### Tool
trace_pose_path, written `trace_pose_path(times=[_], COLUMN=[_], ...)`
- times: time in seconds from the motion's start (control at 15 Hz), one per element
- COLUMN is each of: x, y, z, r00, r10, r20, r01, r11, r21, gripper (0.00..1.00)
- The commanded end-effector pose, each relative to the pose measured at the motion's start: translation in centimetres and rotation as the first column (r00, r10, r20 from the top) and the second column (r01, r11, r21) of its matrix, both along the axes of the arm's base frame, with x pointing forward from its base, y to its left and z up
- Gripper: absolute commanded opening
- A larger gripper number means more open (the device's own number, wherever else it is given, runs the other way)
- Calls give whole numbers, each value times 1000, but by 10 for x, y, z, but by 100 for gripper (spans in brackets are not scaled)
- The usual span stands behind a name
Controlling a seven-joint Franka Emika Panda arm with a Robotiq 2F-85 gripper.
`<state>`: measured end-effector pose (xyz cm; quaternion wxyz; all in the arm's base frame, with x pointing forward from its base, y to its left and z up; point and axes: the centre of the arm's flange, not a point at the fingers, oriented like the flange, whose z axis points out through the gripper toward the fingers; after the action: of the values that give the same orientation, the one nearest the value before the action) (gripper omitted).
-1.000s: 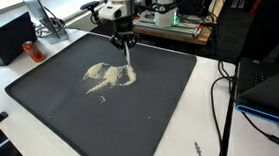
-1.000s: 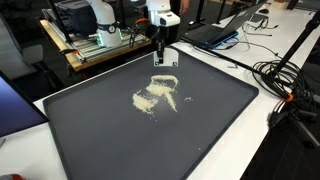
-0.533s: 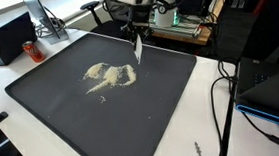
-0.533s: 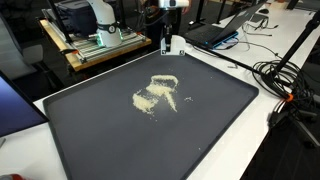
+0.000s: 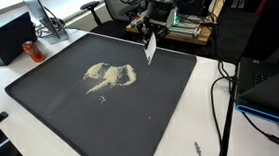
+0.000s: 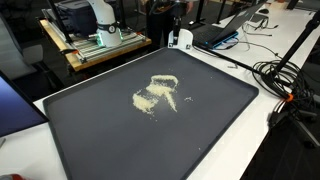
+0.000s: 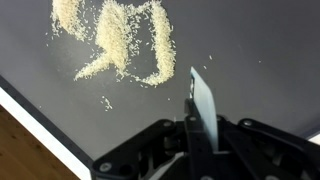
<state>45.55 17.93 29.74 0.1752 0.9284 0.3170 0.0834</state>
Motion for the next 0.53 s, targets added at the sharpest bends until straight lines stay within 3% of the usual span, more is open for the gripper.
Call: trace_pose_path(times=[0.0, 0.47], x=[16, 41], y=[37, 71], z=[-9, -27], r00=[1000, 995], r10=[-28, -75], r20=[13, 64], r01=[28, 84], r11=[998, 985], r21=[-61, -150], gripper=[1, 1])
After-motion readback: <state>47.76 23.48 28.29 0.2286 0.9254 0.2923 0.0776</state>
